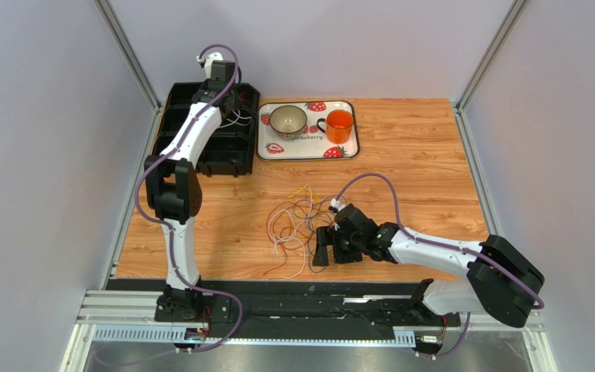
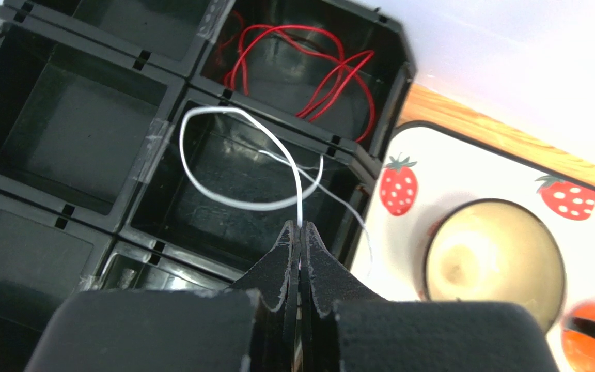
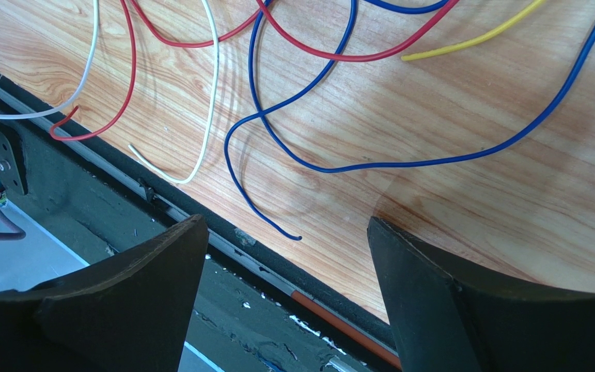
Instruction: Untangle the cables
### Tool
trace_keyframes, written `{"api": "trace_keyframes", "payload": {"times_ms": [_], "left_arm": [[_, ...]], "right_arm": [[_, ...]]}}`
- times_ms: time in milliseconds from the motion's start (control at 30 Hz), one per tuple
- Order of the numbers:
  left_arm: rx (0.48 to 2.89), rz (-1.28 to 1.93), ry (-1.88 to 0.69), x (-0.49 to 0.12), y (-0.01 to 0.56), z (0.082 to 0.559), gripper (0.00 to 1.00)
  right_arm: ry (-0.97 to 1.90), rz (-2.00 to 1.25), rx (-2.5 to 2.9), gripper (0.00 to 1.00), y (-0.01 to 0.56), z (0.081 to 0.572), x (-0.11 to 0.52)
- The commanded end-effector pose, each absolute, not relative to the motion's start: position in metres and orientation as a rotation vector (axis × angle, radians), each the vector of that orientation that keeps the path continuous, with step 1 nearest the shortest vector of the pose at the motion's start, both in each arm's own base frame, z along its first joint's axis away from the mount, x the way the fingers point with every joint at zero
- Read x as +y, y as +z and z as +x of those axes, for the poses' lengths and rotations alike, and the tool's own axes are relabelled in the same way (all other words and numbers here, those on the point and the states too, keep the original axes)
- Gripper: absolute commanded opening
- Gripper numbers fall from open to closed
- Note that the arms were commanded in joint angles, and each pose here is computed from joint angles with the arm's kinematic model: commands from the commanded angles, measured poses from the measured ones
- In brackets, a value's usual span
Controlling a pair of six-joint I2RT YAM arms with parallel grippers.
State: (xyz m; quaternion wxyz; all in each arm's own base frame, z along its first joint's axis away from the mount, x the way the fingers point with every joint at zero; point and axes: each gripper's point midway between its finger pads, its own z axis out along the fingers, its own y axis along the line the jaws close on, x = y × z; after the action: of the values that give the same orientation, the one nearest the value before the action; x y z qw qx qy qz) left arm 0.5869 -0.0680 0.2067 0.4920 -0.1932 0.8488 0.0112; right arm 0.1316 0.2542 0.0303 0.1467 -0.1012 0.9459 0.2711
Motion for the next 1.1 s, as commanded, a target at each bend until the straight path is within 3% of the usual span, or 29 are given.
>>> {"api": "trace_keyframes", "payload": {"times_ms": [0,200,300,367,700,1033,1067], "left_arm": [[2.044,-0.495,0.068,-0.059,0.204,0.584,0.0],[2.023,-0.516,0.125,-0.043,0.217,0.579,0.04],[2.001,-0.522,0.116,-0.037,0.235,0.579,0.65],[1.982,-0.52,0.089,-0.038,0.253,0.578,0.74],[1.933,-0.456,-0.171,-0.071,0.32,0.529,0.76],[2.099,-0.262,-0.333,-0.125,0.277,0.407,0.72],[2.161,-0.241,-0.337,-0.13,0.251,0.392,0.71]], "right_arm": [[0.602,-0.323,2.826,0.85,-0.003,0.117,0.222],[0.603,-0.319,2.829,0.85,-0.003,0.116,0.222],[0.604,-0.313,2.83,0.86,-0.002,0.116,0.222],[0.608,-0.304,2.83,0.85,0.0,0.115,0.222],[0.622,-0.257,2.789,0.85,0.023,0.116,0.222],[0.587,-0.233,2.717,0.84,0.058,0.121,0.218],[0.576,-0.23,2.717,0.84,0.06,0.121,0.216]]}}
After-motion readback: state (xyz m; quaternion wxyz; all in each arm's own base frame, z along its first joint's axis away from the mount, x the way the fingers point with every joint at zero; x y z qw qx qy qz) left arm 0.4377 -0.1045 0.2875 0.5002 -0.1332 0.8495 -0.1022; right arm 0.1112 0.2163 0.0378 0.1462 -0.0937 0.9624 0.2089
